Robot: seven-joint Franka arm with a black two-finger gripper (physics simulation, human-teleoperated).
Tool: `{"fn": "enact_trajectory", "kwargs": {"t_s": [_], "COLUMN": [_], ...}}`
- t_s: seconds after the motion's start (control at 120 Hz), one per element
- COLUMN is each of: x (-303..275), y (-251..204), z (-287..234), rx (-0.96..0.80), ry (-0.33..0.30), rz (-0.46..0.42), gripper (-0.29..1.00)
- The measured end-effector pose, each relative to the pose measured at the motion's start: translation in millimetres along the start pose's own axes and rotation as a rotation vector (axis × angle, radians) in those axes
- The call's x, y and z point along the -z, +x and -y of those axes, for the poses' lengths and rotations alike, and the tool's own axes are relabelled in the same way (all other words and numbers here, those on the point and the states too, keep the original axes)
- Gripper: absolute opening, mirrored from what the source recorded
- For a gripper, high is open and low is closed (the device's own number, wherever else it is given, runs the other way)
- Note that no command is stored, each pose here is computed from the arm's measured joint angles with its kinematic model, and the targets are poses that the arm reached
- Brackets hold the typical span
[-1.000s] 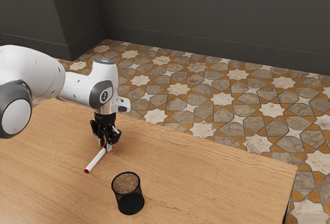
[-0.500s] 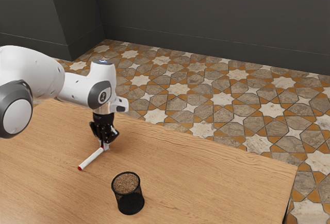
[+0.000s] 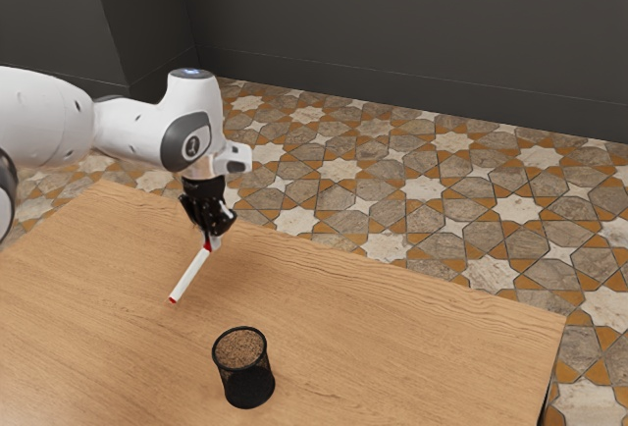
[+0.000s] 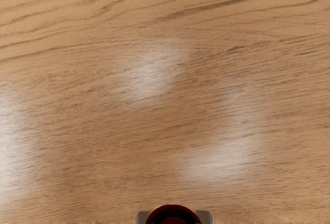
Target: Put the marker into the pen holder.
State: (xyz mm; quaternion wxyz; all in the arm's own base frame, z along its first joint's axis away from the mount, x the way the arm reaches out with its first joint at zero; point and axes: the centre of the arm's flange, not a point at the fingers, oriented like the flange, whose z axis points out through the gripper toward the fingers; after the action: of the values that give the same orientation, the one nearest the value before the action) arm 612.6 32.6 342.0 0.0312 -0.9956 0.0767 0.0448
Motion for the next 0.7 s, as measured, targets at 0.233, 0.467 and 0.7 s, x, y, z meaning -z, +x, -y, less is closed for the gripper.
{"fn": "enact_trajectory", "kwargs": {"t_s": [0.233, 0.467, 0.7], "x": [69.6, 106.5, 139.7], "y": [-21.5, -73.3, -105.5], "z": [-46.2, -108.8, -144.2], "rx": [-0.074, -0.188, -0.262], "ry": [-0.037, -0.114, -0.186], "rz": [-0.042, -0.016, 0.001], "gripper": [-0.08, -0.08, -0.08]}}
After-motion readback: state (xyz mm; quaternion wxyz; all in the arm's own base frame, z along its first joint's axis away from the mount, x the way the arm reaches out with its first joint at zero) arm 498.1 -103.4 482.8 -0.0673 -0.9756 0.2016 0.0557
